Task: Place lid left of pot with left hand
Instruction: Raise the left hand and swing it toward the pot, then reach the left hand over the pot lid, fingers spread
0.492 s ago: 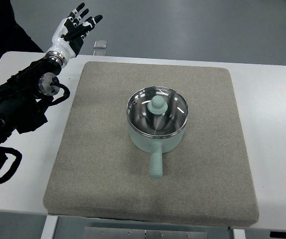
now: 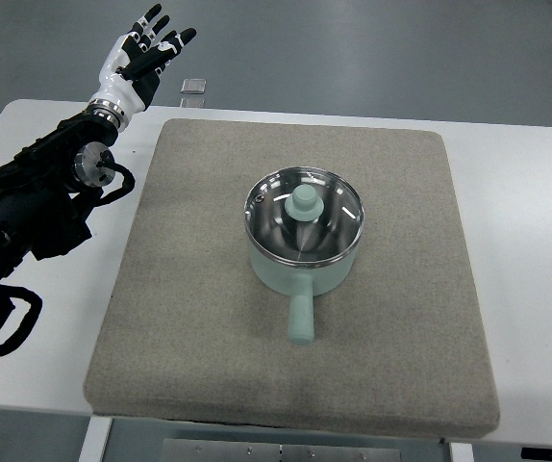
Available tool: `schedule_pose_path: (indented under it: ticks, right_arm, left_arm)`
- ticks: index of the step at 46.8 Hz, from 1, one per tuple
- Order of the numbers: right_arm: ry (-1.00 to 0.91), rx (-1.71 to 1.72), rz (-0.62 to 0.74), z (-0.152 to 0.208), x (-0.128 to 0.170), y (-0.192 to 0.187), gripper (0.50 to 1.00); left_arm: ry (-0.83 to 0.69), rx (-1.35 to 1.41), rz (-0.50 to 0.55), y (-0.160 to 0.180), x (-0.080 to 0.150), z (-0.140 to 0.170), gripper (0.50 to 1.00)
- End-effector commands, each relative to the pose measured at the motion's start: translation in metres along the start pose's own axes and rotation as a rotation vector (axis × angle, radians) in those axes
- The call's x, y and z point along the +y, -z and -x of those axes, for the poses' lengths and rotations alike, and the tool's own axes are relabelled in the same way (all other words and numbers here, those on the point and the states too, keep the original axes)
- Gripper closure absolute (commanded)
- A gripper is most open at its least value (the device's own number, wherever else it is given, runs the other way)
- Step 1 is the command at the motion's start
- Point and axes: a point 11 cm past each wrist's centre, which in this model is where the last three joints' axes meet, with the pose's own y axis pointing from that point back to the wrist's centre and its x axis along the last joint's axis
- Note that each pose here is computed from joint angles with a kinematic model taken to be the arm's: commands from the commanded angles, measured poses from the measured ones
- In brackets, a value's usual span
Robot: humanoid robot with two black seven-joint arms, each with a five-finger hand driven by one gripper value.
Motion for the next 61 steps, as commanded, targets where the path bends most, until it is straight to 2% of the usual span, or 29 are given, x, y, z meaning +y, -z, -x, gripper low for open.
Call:
schedule_pose_path:
  ticks: [1, 26, 43, 54, 61]
  right_arm:
    - [0.001, 0.000, 0.000, 0.000, 0.000, 0.000, 0.576]
    - [0.000, 0.000, 0.000, 0.000, 0.000, 0.000, 0.576]
    - [0.001, 0.000, 0.000, 0.000, 0.000, 0.000, 0.576]
    - [0.001, 0.000, 0.000, 0.000, 0.000, 0.000, 0.576]
    - [0.001, 0.000, 0.000, 0.000, 0.000, 0.000, 0.576]
  left_arm:
    - [0.002, -0.001, 0.001, -0.001, -0.001, 0.001, 0.508]
    - [0.064, -0.077, 0.025, -0.026, -0.013, 0.020, 0.508]
    - [0.190, -0.352, -0.034, -0.025, -0.017, 0.043, 0.508]
    - [0.308, -0.595, -0.075, -0.028, -0.022, 0.067, 0.508]
    - [0.388, -0.791, -0.146, -0.017, -0.021, 0.073, 0.508]
